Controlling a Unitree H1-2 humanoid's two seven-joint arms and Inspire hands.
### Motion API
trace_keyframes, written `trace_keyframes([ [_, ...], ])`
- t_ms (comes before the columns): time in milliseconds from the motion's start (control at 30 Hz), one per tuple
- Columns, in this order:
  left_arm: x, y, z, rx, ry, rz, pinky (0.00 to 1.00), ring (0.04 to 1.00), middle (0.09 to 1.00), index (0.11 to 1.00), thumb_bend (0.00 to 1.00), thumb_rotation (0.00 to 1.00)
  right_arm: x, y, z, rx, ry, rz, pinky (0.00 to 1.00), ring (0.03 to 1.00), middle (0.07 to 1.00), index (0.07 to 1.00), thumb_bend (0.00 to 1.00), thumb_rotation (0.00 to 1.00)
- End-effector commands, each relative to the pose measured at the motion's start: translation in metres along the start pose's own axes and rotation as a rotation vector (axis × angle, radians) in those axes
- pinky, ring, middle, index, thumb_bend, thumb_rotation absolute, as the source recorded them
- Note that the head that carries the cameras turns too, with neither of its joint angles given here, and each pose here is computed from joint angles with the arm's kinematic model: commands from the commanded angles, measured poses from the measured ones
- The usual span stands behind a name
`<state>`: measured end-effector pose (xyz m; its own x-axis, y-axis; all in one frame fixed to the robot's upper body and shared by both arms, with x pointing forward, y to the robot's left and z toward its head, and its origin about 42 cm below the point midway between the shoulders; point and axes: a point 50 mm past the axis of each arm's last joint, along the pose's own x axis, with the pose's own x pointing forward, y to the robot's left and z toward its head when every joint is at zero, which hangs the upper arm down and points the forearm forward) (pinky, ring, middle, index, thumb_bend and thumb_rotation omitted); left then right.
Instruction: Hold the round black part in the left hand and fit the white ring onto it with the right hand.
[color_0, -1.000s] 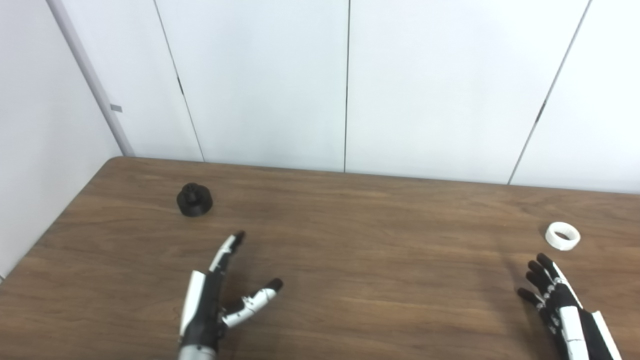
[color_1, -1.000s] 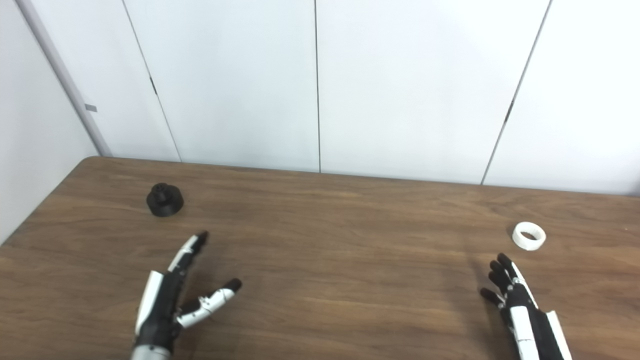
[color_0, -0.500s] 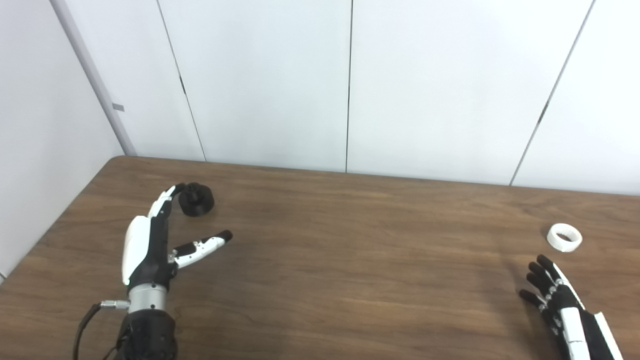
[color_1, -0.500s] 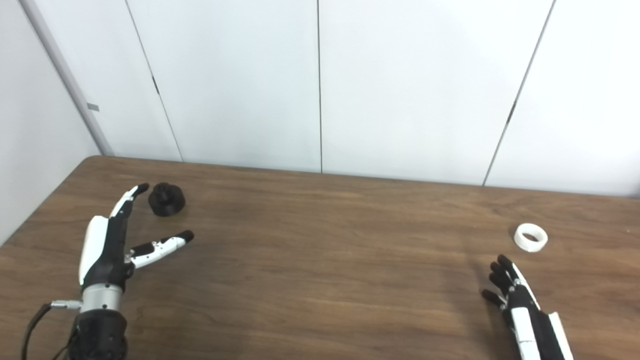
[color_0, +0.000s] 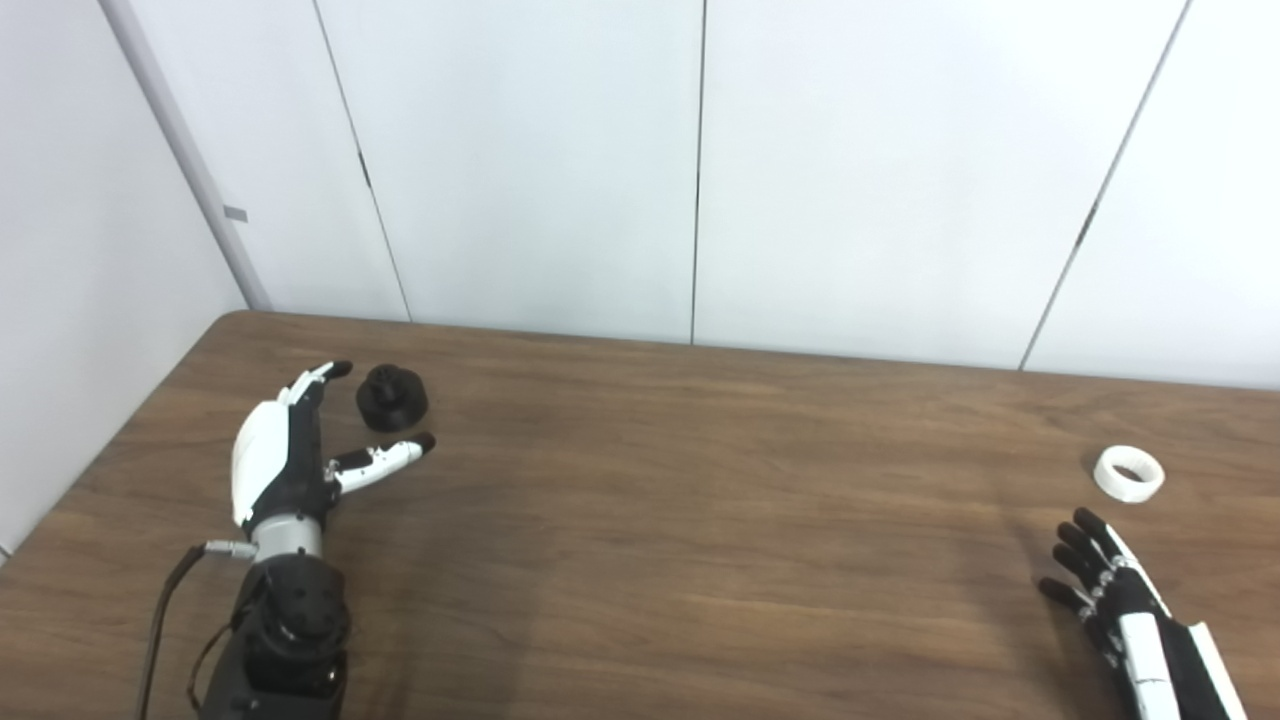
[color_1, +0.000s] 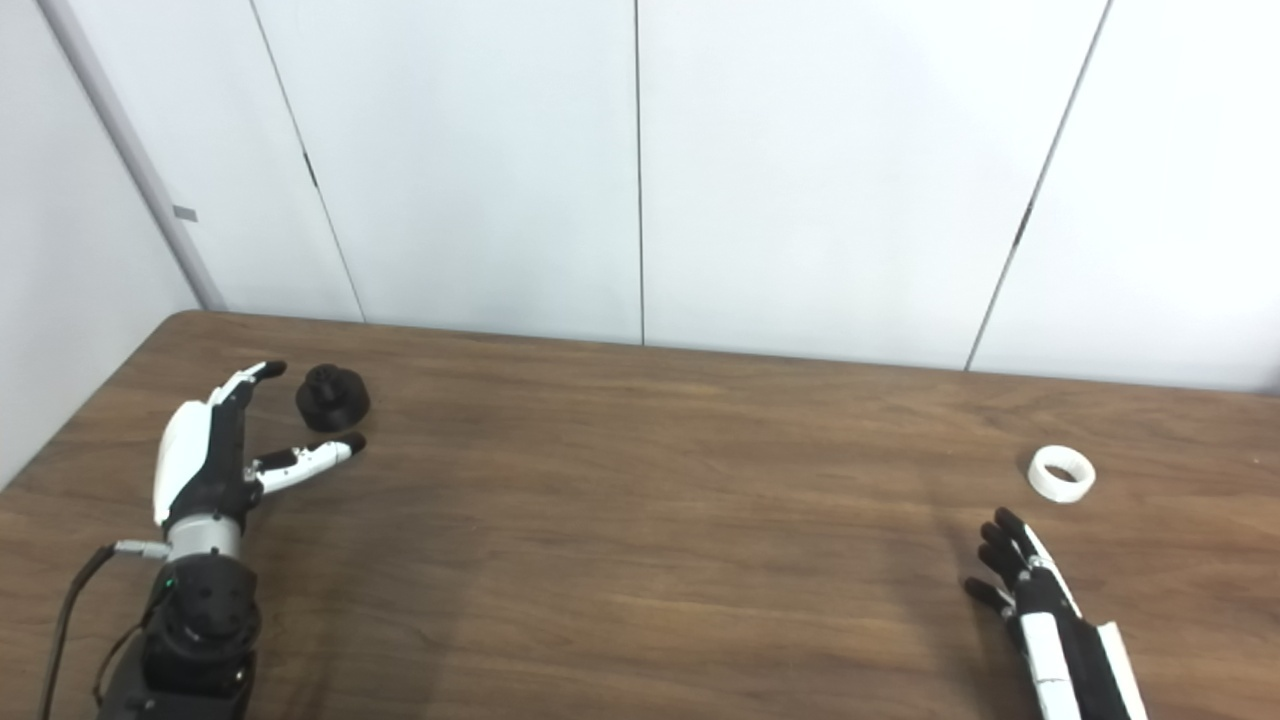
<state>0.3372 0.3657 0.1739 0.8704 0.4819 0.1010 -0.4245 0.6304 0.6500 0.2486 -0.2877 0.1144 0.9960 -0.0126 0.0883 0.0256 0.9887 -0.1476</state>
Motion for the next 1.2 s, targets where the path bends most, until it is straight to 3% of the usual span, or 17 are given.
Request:
trace_keyframes([
  [0,0.025,0.015,0.018,0.028,-0.051,0.068,0.99,0.985,0.932,0.854,0.92,0.24,-0.005,0.004,-0.012,0.01,0.024,-0.01,0.9,0.914,0.914,0.914,0.62,0.98],
  [533,0.079,0.007,0.031,0.128,0.008,0.027,1.0,0.983,0.933,0.817,0.92,0.27,-0.008,0.007,-0.007,0.024,0.016,-0.006,0.91,0.922,0.914,0.923,0.61,0.96],
  [1167,0.101,0.011,0.025,0.235,0.068,-0.015,1.0,0.98,0.929,0.811,0.9,0.23,-0.009,0.007,-0.006,0.012,0.017,-0.015,0.9,0.923,0.915,0.925,0.62,0.98],
])
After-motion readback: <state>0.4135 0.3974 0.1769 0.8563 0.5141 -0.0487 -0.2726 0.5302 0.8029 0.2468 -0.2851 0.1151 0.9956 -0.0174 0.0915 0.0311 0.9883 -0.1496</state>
